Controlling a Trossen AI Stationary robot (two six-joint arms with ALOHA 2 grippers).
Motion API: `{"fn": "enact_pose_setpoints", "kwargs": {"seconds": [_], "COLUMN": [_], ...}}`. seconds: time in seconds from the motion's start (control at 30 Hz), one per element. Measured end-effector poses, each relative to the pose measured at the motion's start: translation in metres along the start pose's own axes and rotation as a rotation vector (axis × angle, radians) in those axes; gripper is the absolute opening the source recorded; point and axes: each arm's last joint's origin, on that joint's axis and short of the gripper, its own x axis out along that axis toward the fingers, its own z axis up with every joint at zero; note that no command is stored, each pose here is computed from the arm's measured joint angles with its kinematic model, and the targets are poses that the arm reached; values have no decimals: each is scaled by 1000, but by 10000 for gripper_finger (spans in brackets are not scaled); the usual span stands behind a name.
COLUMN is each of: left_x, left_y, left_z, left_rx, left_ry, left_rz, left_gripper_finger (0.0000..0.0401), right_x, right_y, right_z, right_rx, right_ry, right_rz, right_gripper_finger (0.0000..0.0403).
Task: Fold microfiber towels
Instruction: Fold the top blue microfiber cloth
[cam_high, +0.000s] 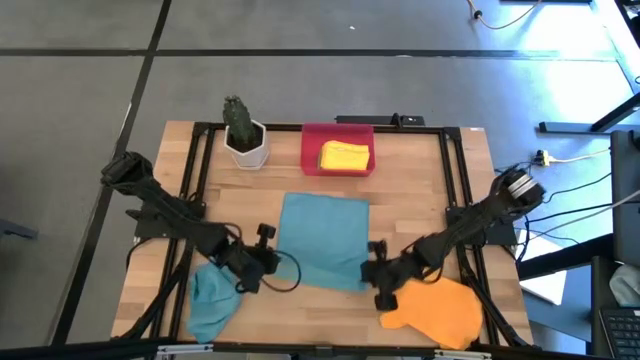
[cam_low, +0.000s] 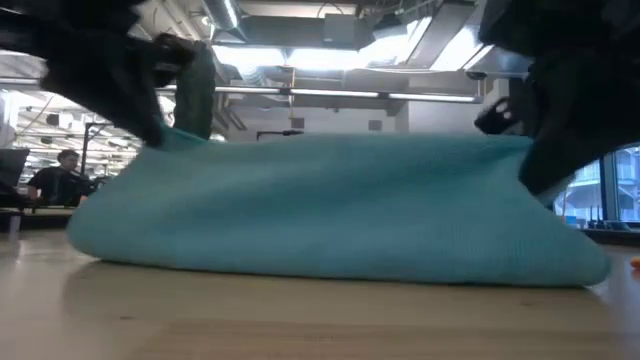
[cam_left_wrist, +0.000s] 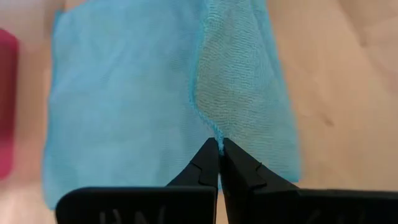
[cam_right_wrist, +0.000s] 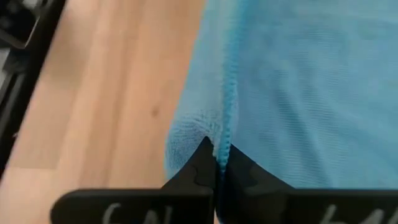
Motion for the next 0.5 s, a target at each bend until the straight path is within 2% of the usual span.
{"fn": "enact_pose_setpoints", "kwargs": {"seconds": [0.1,0.3,0.5], "left_x": [5,11,18], "left_y": [19,63,97], "left_z": [3,2,-4], "left_rx": [14,-50,-101], "left_ry": [13,46,95], "left_rz": [38,125,190], "left_gripper_finger": [0,0,0], "right_x": [-14,-38,-44], "right_y": [-22,-61,-89], "right_z": [-10,-15,-12], "right_rx": [53,152,220], "right_ry": [-58,-180,-208], "right_rz": [-31,-215,-362], "right_gripper_finger": [4,5,6]}}
